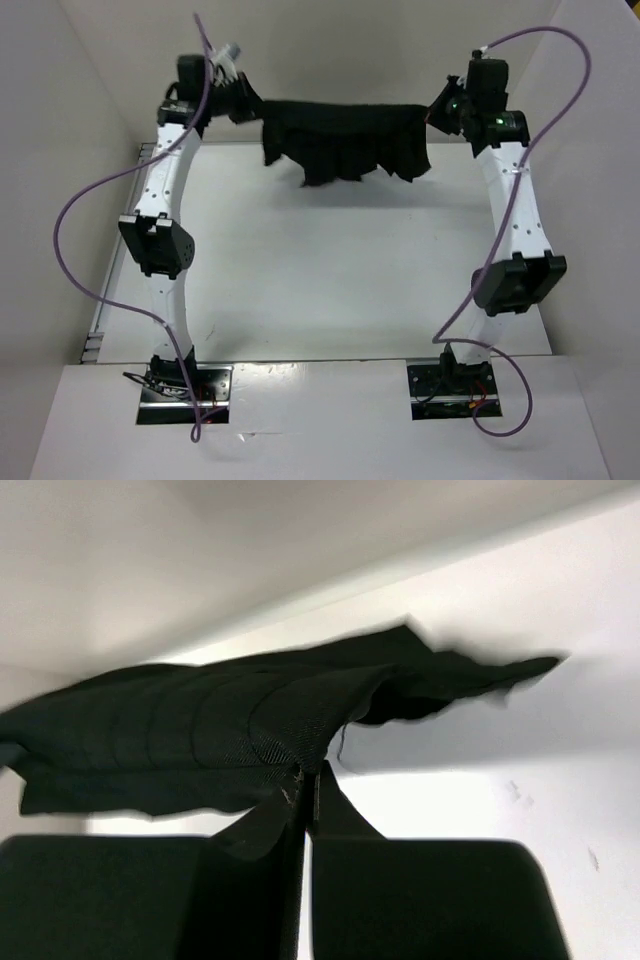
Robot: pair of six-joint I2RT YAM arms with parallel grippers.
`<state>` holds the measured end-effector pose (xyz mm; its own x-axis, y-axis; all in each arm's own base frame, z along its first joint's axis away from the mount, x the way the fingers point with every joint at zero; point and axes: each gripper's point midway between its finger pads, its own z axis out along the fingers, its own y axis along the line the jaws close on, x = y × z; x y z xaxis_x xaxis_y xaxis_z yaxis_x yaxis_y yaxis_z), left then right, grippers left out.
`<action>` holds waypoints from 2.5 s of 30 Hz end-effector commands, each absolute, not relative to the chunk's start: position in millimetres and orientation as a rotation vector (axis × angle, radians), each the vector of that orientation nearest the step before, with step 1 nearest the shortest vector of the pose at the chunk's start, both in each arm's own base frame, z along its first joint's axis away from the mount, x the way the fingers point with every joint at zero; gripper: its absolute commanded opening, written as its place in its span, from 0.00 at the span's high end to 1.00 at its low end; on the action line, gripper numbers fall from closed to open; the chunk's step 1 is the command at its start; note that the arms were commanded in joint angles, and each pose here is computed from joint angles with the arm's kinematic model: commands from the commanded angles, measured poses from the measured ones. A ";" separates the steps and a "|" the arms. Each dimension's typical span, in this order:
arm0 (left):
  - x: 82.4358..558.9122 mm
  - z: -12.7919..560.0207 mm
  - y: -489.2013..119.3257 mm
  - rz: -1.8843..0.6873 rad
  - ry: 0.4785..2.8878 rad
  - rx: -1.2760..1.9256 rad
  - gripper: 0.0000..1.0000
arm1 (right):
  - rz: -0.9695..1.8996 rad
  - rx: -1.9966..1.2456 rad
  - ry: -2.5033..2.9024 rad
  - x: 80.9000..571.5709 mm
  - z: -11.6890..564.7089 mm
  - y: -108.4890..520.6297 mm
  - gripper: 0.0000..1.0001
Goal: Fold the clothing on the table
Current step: Flatten the skirt out
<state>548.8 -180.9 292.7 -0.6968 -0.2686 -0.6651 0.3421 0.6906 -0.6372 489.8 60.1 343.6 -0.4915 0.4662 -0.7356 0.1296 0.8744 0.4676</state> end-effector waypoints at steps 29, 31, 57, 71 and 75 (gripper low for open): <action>297.5 356.5 -161.1 -1.265 1.956 0.288 0.97 | 0.650 0.134 1.807 289.5 427.0 90.2 1.00; 330.6 321.8 -160.1 -1.276 2.036 0.233 0.97 | 0.690 0.140 1.885 323.7 398.7 99.1 1.00; 417.4 265.0 -161.9 -1.382 2.124 0.149 0.92 | 0.644 0.220 2.175 365.5 276.2 98.3 1.00; 262.5 175.1 -163.9 -1.280 2.498 0.038 0.22 | 0.597 0.377 2.595 231.7 213.0 102.6 0.54; 295.4 171.3 -168.0 -1.289 2.456 0.005 0.29 | 0.634 0.340 2.547 271.1 211.5 113.8 0.66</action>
<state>276.9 -169.8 184.0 -0.9342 -0.1504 -0.3234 0.1861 0.5680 -0.8017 250.0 109.3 219.8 -0.8464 0.3496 -0.4018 0.1165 0.8576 0.5009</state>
